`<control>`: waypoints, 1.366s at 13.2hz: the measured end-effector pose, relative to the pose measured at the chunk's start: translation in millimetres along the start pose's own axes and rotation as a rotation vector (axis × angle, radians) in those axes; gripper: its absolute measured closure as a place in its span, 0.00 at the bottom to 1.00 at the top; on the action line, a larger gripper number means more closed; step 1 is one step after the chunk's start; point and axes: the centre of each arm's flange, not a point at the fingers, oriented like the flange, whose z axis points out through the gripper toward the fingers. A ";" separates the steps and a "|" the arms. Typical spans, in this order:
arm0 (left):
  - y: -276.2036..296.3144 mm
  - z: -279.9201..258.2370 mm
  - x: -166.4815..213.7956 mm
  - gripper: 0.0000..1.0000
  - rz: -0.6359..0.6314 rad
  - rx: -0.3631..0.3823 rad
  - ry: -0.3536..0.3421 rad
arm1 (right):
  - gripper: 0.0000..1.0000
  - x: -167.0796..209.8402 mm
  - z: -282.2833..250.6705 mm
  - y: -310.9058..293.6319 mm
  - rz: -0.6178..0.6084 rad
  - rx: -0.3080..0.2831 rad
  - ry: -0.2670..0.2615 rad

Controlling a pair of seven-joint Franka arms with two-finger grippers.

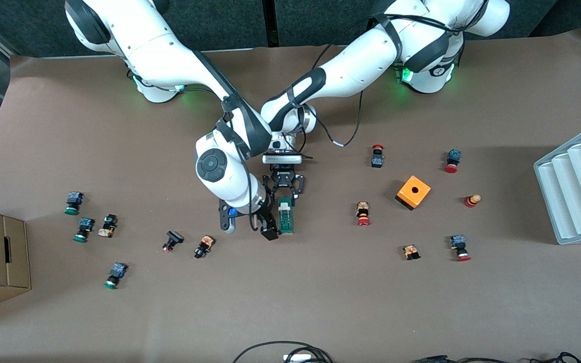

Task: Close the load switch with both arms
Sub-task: 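Grasp the white switch handle with the right gripper, then push the white handle down into the contacts with the right gripper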

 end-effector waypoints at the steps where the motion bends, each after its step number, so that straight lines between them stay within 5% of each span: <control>1: 0.0 0.0 0.0 0.35 0.000 0.000 0.000 | 0.05 -1.0 8.2 6.4 0.006 -0.004 0.005; 18: -1.7 -0.4 -9.7 0.34 0.023 0.008 0.037 | 0.37 -14.3 80.7 69.9 -0.035 -0.001 0.039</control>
